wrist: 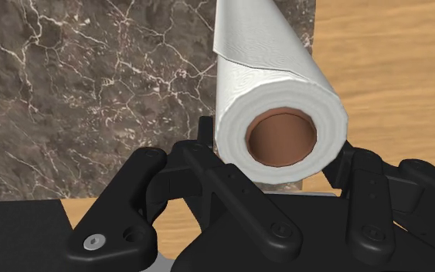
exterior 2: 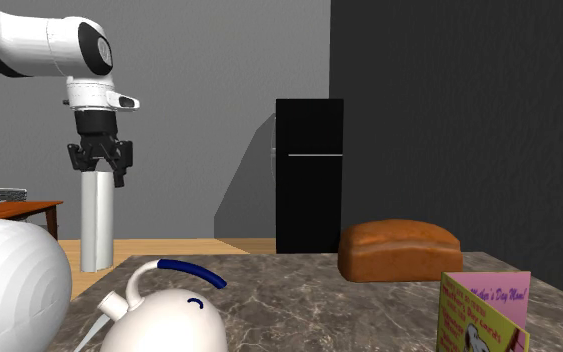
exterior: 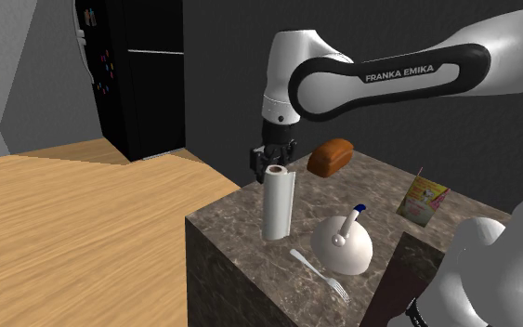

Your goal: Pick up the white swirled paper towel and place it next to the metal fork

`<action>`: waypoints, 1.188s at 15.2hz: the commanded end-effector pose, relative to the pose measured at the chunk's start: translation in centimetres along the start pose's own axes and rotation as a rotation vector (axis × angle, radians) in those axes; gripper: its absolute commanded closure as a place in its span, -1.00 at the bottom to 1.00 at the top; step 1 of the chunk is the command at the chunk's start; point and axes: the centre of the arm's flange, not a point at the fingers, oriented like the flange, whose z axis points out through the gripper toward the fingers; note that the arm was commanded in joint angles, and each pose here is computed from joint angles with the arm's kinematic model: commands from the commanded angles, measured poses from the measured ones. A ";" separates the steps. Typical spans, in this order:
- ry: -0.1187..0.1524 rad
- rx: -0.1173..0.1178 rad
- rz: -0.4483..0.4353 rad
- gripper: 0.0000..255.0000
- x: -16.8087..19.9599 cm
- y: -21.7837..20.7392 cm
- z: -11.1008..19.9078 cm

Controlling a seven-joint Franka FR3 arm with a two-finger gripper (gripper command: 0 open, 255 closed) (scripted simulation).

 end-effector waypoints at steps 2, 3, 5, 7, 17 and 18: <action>0.000 0.000 0.000 1.00 0.0 -0.1 1.6; 0.000 0.000 0.000 1.00 0.0 -0.1 2.1; 0.000 0.000 0.000 1.00 -0.1 -0.2 3.1; 0.000 0.000 0.000 1.00 -0.1 -0.2 4.2; 0.000 0.000 0.000 1.00 -0.2 -0.4 8.3; 0.000 0.000 0.000 1.00 -0.2 -0.4 8.3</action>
